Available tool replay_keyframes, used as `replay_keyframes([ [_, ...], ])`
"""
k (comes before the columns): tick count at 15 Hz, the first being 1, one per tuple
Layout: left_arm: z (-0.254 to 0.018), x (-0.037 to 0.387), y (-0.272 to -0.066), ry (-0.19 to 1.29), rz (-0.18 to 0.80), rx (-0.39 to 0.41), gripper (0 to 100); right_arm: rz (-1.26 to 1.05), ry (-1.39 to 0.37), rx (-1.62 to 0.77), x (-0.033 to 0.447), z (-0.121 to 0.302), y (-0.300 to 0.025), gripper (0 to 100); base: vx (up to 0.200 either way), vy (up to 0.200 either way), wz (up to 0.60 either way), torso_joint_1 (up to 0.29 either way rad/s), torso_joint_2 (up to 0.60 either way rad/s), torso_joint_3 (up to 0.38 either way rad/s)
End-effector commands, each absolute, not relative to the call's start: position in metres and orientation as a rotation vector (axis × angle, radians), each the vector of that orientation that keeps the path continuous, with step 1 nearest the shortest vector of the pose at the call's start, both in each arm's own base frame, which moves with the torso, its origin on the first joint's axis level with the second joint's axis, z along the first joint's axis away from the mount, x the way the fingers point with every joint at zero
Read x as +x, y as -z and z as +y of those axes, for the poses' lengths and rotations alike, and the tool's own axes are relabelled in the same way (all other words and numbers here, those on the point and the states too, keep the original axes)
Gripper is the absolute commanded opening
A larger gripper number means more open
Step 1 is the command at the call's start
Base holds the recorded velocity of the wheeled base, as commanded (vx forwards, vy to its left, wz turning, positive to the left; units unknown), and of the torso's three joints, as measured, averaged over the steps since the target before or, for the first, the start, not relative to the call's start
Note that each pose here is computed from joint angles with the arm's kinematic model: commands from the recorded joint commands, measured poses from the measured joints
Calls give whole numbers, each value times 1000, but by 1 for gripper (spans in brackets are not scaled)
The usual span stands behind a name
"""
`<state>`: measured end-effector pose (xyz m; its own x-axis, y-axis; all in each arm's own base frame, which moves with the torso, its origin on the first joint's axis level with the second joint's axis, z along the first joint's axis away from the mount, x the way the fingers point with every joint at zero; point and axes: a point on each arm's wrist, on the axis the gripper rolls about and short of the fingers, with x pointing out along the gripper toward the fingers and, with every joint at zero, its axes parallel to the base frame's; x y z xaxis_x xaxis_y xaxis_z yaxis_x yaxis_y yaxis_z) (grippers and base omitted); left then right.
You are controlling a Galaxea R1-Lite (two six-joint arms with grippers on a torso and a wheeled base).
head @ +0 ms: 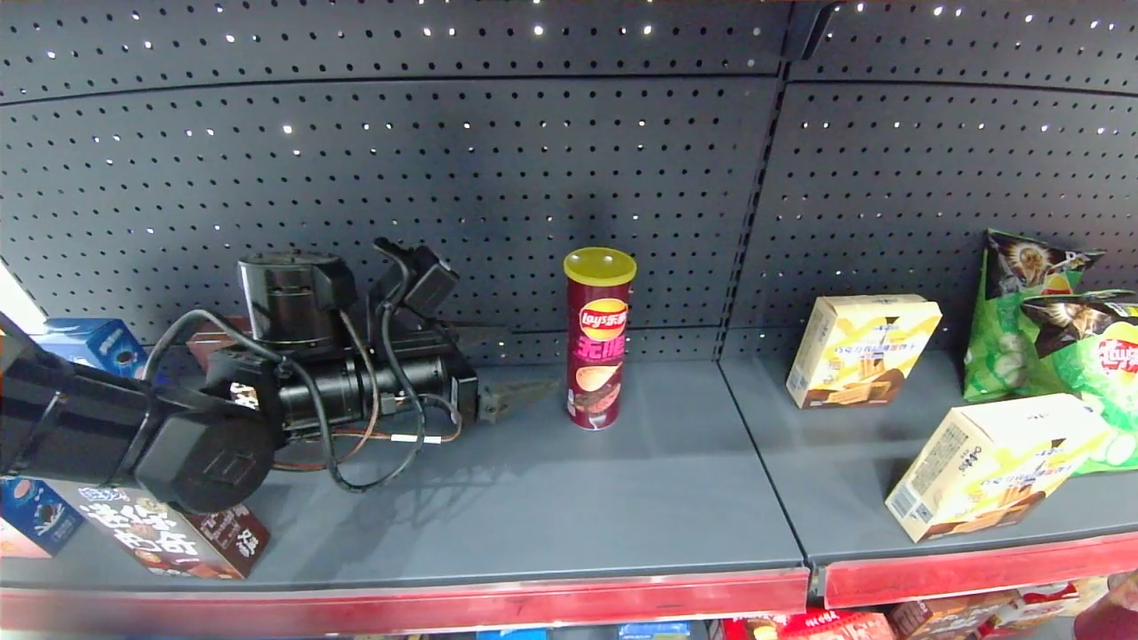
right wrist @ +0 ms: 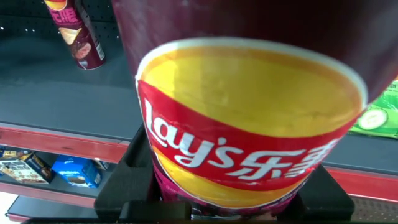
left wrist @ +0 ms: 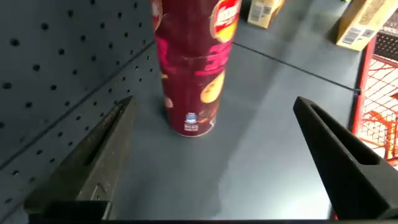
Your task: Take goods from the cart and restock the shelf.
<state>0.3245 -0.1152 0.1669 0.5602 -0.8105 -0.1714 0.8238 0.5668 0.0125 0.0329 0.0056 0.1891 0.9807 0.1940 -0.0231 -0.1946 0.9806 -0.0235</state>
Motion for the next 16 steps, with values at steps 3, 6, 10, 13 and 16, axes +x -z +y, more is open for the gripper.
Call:
replay_keyframes([
  [3,-124,352,-152,1004,136,82,100,27,-198,-27,33,6,-188,0,0,0,0,0,0,0],
  [6,-129,366,-152,1045,85,48,100,25,-200,-26,33,6,-188,0,0,0,0,0,0,0],
  [10,-133,379,-149,1058,52,24,100,25,-200,-26,33,6,-188,0,0,0,0,0,0,0],
  [13,-135,384,-153,1120,38,16,100,30,-200,-27,34,6,-187,0,0,0,0,0,0,0],
  [16,-139,394,-152,1131,27,13,100,30,-200,-25,34,6,-188,0,0,0,0,0,0,0],
])
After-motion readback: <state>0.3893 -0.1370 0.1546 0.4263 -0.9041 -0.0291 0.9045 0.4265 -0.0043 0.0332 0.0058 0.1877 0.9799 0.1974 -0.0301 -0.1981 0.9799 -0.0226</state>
